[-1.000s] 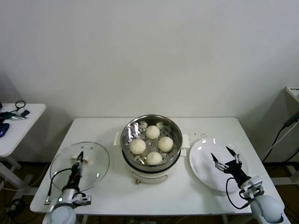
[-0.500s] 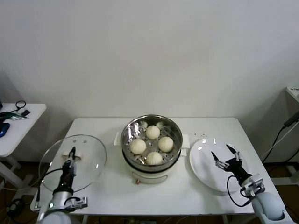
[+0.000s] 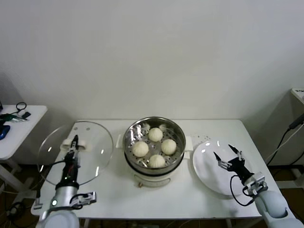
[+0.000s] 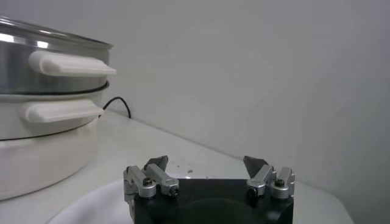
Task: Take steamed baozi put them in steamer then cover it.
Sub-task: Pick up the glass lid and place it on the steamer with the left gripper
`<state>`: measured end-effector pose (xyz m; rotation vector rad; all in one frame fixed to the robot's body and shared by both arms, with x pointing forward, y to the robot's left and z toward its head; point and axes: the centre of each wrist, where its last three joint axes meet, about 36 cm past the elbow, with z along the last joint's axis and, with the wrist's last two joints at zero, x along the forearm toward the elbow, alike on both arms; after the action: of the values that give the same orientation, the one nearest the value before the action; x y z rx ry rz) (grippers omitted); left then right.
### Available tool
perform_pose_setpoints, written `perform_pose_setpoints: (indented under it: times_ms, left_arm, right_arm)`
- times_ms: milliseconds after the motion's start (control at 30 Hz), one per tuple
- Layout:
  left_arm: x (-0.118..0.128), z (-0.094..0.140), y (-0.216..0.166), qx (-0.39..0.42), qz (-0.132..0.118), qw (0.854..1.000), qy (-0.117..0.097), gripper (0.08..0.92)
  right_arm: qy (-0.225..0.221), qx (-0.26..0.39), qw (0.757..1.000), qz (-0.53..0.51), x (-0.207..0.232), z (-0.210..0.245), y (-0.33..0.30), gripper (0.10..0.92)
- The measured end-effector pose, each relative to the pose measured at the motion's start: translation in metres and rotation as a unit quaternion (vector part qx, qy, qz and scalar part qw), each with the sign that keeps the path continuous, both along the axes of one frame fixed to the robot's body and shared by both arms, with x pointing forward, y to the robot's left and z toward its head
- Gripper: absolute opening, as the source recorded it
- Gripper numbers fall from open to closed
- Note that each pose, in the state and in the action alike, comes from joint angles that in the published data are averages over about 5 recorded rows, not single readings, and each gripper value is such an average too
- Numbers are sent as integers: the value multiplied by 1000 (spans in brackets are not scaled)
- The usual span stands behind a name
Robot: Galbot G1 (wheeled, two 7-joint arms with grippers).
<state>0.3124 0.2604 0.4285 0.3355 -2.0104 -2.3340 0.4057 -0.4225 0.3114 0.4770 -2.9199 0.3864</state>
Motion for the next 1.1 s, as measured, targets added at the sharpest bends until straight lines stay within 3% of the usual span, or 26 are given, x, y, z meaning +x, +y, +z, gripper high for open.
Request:
perform_pose_setpoints:
  times_ms: [167,467,1100]
  left_arm:
    - [12,14,-29,-14,-22,1000,-4,153]
    - [35,32,-96,-46,-56,997,12,153]
    - [78,26,-214,-70,-74,995,22,153]
  right_arm:
    - [0,-5,1000,2,8,1,-2,823]
    - [1,-12,1000,3,19,2,-6,823]
    - [-4,-19,1000,-9,21,4,-15,823]
